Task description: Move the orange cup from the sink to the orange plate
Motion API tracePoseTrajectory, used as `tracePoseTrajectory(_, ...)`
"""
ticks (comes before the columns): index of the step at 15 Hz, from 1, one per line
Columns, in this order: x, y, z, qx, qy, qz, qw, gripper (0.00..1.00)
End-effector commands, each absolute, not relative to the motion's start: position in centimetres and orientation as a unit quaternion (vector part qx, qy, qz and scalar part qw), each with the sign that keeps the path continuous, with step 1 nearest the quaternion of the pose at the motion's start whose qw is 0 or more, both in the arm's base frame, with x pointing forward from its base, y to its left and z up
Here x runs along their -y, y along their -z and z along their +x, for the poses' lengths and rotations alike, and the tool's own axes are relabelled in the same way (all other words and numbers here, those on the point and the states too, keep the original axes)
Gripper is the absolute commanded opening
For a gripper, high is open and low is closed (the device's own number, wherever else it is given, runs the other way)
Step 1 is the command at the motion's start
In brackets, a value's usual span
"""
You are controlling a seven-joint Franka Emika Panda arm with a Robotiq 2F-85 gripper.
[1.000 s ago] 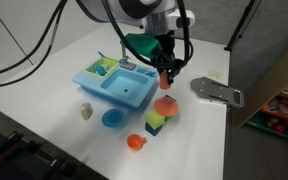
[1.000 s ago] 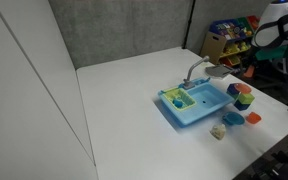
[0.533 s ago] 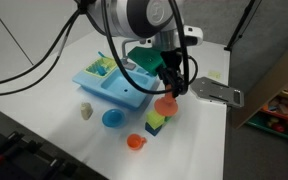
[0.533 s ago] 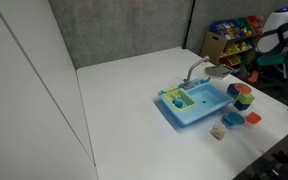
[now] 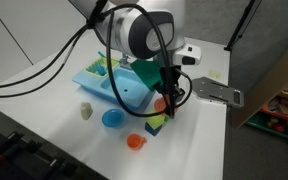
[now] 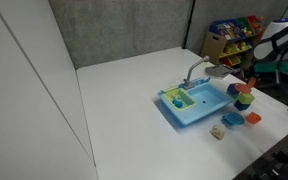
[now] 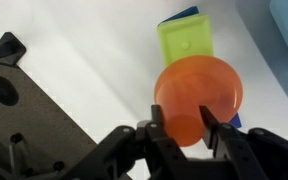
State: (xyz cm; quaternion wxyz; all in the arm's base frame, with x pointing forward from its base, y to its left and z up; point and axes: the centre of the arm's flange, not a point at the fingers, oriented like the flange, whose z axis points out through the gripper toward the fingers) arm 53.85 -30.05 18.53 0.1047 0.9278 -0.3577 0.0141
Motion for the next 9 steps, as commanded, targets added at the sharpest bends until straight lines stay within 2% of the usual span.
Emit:
tracePoseTrajectory(1, 30.0, -17.8, 54.6, 0.364, -0.028, 0.927, 0.088, 0.16)
tracePoseTrajectory(9, 29.7, -15.7, 55.9, 0.363, -0.042, 0.927, 0.089, 0.16)
